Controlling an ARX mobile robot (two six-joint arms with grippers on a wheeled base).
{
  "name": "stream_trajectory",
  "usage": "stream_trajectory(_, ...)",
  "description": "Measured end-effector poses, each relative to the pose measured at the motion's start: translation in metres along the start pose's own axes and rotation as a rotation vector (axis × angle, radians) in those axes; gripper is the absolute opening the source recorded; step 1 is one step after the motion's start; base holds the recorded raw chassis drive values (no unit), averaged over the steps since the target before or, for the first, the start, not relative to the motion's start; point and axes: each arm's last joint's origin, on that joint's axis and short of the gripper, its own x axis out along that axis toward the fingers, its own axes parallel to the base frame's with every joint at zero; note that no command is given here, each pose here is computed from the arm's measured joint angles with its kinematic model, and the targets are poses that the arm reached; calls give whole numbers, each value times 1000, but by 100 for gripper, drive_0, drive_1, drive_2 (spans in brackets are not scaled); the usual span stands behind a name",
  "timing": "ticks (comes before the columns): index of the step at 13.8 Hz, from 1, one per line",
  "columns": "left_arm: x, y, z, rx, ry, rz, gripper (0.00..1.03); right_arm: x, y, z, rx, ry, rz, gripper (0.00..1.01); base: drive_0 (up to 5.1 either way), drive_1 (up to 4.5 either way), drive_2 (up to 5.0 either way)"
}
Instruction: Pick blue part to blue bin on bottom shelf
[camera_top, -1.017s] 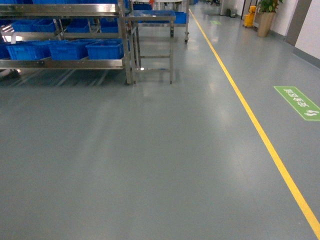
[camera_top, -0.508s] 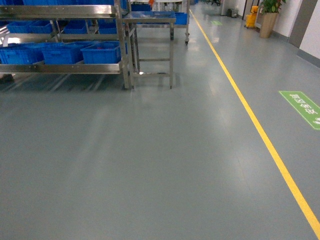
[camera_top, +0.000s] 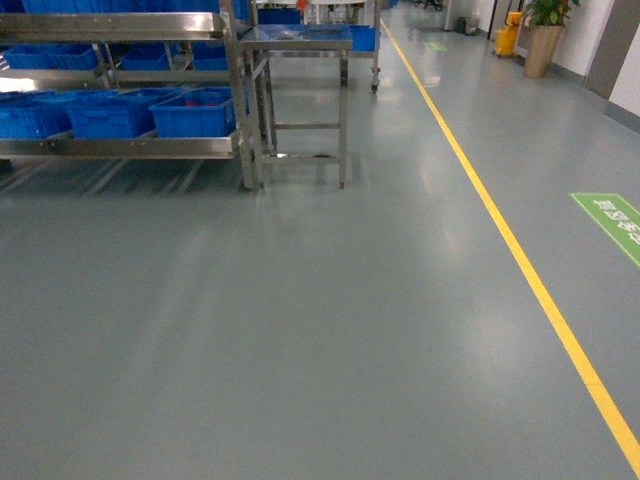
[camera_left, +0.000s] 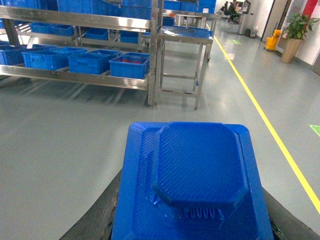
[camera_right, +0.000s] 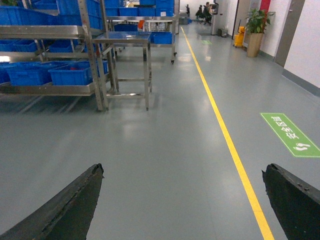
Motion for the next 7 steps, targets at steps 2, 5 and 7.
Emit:
stream_trajectory(2,0,0,0,1,3,0,43,0,0,0,0,0,0,98,-13,408,-434)
stream_trajectory(5,0,0,0,0,1,0,43,0,0,0,0,-1,0,98,-3,418,-424)
stream_trajectory(7,0,0,0,0,0,0,43,0,0,0,0,-3,0,98,2,422,-417)
